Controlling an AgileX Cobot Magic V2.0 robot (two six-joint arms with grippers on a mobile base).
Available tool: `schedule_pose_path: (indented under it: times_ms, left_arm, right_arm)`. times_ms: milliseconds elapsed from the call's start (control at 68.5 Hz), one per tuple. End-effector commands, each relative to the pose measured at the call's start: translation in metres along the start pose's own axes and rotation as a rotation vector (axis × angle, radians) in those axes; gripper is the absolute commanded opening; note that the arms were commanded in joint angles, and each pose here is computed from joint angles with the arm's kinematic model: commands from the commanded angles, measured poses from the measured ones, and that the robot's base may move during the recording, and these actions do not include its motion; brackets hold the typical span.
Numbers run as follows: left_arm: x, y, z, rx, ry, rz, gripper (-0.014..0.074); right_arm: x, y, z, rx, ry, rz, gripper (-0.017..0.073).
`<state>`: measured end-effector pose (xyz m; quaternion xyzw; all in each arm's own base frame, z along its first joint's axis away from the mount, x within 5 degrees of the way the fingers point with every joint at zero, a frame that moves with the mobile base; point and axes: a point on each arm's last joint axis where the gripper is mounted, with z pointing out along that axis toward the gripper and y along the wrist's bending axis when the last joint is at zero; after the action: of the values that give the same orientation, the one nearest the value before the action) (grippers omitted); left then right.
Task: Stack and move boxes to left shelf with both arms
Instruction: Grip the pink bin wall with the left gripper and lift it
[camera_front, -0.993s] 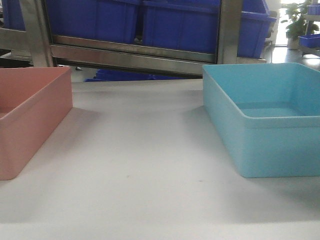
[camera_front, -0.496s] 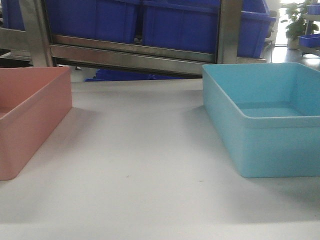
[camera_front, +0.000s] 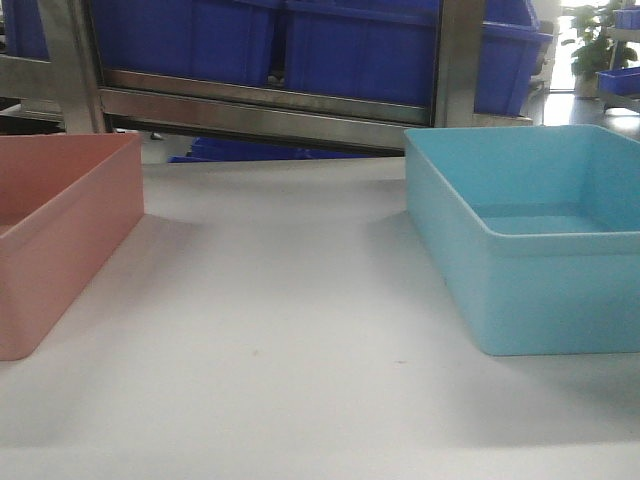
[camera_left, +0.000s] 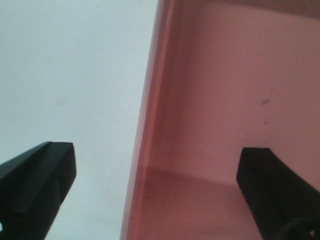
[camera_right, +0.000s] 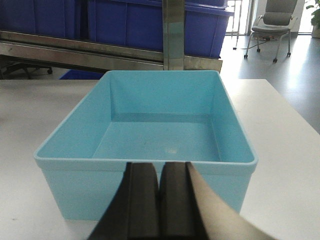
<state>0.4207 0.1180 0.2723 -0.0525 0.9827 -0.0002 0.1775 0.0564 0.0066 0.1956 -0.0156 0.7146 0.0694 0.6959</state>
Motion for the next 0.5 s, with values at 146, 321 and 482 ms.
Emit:
schedule_pose_path:
  times_ms: [146, 321, 482]
  left_arm:
    - [-0.017, 0.002, 0.010, 0.011, -0.092, 0.000, 0.0556]
    - [-0.018, 0.004, 0.027, 0.011, -0.075, -0.003, 0.0553]
    - [-0.016, 0.004, 0.039, 0.016, -0.044, -0.005, 0.0492]
  right_arm:
    - [-0.016, 0.001, -0.003, -0.009, -0.122, -0.007, 0.0055]
    - [-0.016, 0.001, -0.003, -0.009, -0.122, -0.007, 0.0055]
    - [-0.016, 0.001, -0.003, -0.009, -0.122, -0.007, 0.0055]
